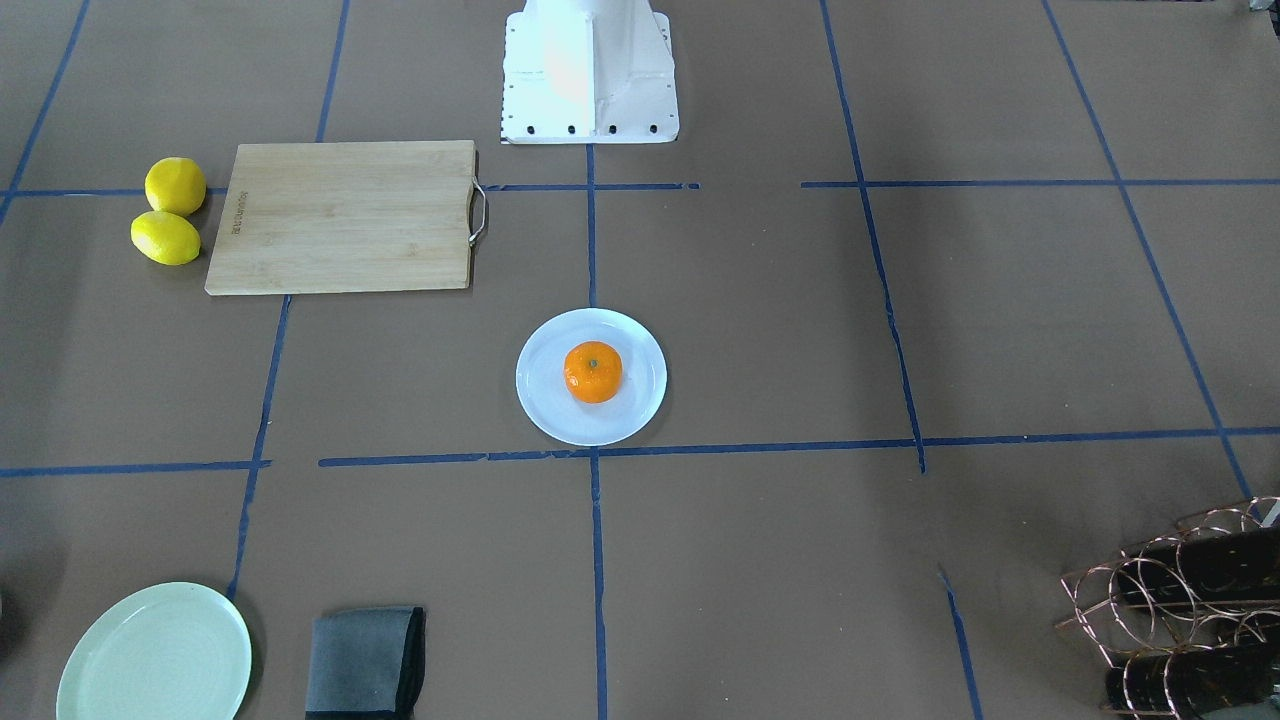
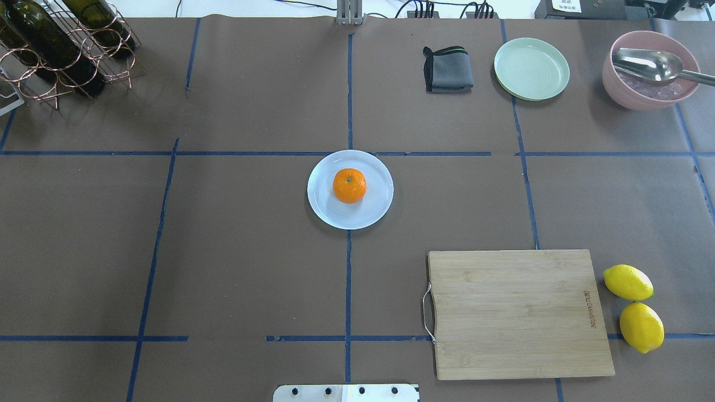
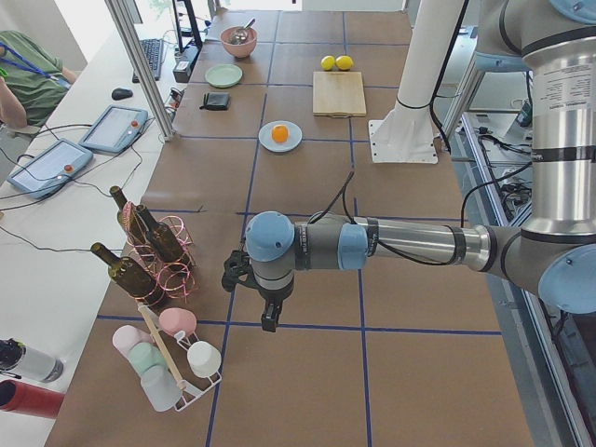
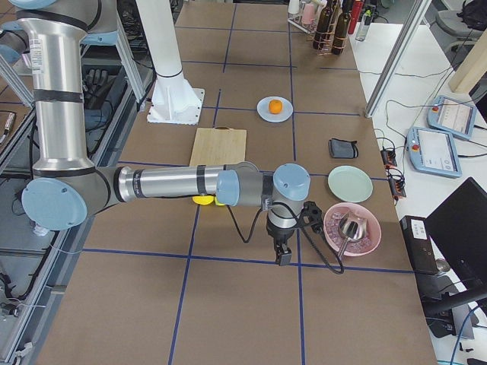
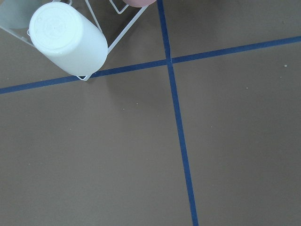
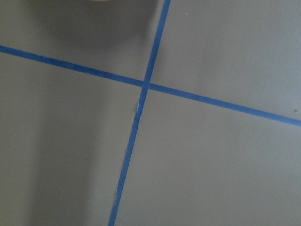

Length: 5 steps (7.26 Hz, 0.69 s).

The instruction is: Pick orange to plate

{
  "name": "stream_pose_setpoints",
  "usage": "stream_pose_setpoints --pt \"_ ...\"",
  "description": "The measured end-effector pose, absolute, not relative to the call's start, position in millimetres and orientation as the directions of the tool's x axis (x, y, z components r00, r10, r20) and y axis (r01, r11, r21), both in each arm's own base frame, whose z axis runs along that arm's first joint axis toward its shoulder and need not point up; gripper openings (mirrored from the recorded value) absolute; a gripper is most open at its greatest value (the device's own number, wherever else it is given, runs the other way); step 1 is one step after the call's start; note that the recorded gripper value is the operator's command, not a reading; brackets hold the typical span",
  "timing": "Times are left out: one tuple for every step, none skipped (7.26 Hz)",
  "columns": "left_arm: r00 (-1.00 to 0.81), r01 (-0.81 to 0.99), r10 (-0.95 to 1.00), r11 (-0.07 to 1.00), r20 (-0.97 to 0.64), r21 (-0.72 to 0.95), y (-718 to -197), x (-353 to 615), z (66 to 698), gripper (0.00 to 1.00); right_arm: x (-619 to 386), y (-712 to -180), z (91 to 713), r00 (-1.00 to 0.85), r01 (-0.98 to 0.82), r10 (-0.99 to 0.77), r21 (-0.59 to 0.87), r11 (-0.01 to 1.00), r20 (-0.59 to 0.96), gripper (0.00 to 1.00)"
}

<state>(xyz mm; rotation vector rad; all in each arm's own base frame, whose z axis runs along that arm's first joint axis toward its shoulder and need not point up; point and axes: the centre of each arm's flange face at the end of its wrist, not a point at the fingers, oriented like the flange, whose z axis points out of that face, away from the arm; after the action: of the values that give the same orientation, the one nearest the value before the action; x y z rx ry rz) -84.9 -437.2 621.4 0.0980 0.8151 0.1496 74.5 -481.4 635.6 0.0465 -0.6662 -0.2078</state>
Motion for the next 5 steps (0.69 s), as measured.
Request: stream_pose_setpoints --pt "0.671 -0.094 0.174 0.984 -0.721 0.149 -437.1 -84.4 619.2 1.00 76.5 -473.8 643.2 0.768 0.170 -0.191 0.092 0.981 0.612 1.00" --pt "0.669 -0.096 0.176 0.984 -0.722 0.152 -437.0 -84.2 619.2 1.00 77.1 -470.8 644.7 0.768 0.169 -0.188 0.090 0.981 0.613 1.00" --pt "0.669 -0.097 0.176 0.984 -0.722 0.150 -436.7 -84.4 620.8 1.00 77.1 -469.6 645.4 0.767 0.167 -0.185 0.087 0.982 0.614 1.00" --pt "0.672 -0.097 0.174 0.984 -0.720 0.148 -436.4 -84.8 622.7 1.00 77.0 -468.9 647.5 0.765 0.164 -0.178 0.080 0.983 0.619 1.00" --pt "0.674 -0.098 0.170 0.985 -0.719 0.142 -435.2 -84.9 625.4 1.00 76.2 -468.5 648.4 0.760 0.161 -0.173 0.077 0.984 0.626 1.00"
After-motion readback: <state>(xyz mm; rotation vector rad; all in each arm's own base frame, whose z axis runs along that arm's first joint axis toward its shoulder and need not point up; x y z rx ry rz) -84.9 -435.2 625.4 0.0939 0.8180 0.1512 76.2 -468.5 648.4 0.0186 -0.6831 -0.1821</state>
